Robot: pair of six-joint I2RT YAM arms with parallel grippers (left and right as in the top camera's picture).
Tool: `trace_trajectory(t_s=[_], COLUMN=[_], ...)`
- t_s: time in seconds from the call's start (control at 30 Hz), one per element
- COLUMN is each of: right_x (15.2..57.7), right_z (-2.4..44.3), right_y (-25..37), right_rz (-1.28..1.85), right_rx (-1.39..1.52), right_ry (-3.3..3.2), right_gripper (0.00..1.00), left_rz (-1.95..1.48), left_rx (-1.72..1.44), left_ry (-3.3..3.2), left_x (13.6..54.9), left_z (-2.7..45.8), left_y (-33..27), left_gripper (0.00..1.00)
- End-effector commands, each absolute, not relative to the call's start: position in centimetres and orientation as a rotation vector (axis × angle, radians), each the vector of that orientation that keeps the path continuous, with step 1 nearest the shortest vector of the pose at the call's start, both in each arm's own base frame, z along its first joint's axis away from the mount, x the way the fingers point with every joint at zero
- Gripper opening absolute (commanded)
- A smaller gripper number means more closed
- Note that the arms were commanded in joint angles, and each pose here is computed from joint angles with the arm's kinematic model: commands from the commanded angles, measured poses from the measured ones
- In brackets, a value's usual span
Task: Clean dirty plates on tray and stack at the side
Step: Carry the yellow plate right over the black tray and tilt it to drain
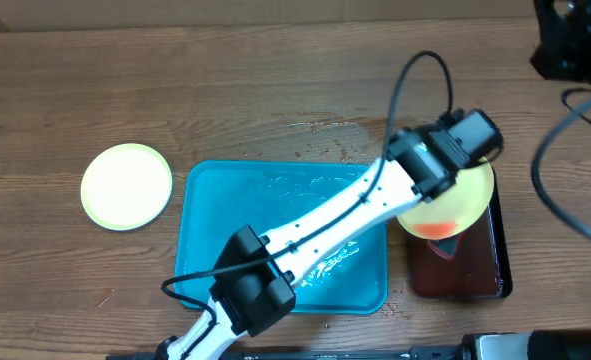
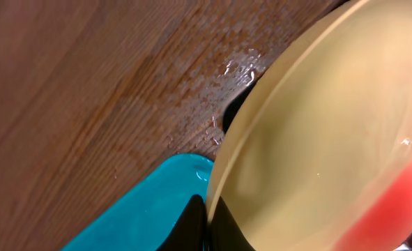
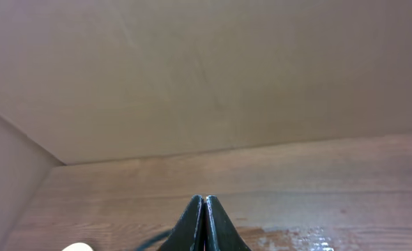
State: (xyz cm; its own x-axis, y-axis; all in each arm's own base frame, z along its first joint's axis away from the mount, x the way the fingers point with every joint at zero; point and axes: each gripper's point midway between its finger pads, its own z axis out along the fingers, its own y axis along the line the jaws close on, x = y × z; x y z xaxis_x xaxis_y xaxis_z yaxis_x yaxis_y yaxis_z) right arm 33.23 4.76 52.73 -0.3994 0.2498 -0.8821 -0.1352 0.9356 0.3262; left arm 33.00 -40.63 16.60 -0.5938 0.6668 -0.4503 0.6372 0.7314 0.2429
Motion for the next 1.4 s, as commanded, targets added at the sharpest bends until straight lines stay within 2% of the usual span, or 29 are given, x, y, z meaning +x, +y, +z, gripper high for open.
trace_trajectory(t_s=[0.0, 0.27, 0.57, 0.93, 1.37], right_x=[30.8, 26.0, 22.6, 22.2, 22.0], right_z=[55.1, 58.2, 59.4, 59.6, 60.2], right_y=[5.8, 8.5, 10.5, 11.0, 11.4], right_rz=[0.463, 0.606, 0.719, 0.75, 0.768], right_rx=[-0.007, -0.16, -0.283, -0.315, -0.34], right_ry=[1.862, 1.75, 1.699, 1.688, 1.662], right_gripper=[0.04, 0.04, 0.04, 0.04, 0.04], left_rz=[0.226, 0.349, 0.491, 0.613, 0.698], left_rx=[0.991, 0.99, 0.954, 0.913, 0.901], left_ry=[2.275, 2.163, 2.015, 1.874, 1.757], left_x=[33.3, 33.0, 34.5, 34.5, 31.0], left_z=[18.5, 19.9, 22.4, 25.0, 26.9], left_y=[-41.2, -41.7, -41.6, -42.2, -43.7], left_gripper=[0.04, 0.04, 0.04, 0.04, 0.04])
